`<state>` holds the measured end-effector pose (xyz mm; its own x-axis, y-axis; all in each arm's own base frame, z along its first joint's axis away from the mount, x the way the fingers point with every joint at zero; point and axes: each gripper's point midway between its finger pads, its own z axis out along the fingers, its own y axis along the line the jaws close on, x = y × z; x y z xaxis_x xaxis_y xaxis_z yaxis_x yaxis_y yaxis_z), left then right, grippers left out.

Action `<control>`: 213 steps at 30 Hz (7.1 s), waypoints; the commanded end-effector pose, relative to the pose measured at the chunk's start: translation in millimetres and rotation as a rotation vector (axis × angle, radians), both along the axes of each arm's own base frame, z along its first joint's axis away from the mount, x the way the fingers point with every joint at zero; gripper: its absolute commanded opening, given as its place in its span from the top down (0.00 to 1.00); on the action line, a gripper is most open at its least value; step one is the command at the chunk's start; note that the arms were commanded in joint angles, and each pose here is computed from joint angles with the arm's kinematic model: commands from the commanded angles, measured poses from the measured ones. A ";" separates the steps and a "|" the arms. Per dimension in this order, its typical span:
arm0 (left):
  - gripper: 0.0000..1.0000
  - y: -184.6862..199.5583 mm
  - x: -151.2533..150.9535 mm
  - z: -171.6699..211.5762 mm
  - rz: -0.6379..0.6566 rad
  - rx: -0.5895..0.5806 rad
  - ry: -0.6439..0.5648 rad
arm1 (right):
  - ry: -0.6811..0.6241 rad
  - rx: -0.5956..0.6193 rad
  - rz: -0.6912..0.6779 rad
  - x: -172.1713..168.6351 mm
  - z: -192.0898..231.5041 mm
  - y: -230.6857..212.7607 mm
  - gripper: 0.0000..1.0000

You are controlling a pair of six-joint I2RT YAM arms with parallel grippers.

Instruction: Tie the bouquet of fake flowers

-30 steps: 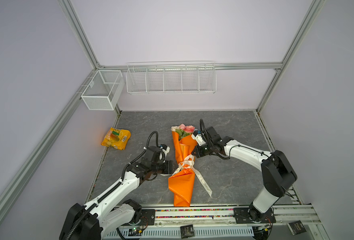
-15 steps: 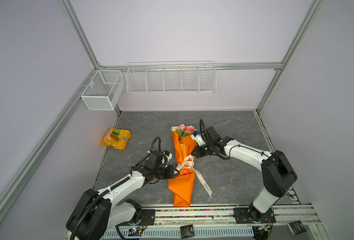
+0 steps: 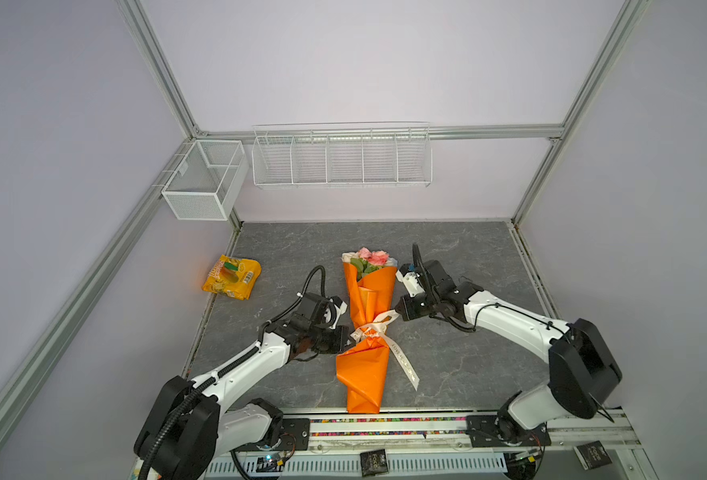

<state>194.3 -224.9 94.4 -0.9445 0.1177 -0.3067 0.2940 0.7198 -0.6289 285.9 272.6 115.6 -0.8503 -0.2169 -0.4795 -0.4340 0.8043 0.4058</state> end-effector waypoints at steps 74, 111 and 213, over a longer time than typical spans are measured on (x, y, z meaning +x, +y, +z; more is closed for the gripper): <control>1.00 -10.1 -11.0 41.7 -0.041 -0.014 0.163 | -0.155 -0.127 0.446 -7.5 -46.6 37.3 0.82; 1.00 72.9 17.9 -40.4 0.241 0.434 0.217 | -0.036 -0.473 -0.145 -45.3 -61.1 -101.1 0.93; 1.00 44.4 17.1 -18.3 0.115 0.243 0.161 | 0.220 -0.051 0.279 -70.1 -25.2 69.3 0.62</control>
<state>209.5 -180.0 72.7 -0.9915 0.0456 -0.1215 0.0972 0.8812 -0.4626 219.9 332.4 91.8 -0.8586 -0.4338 -0.2733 -0.5127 0.7242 0.4611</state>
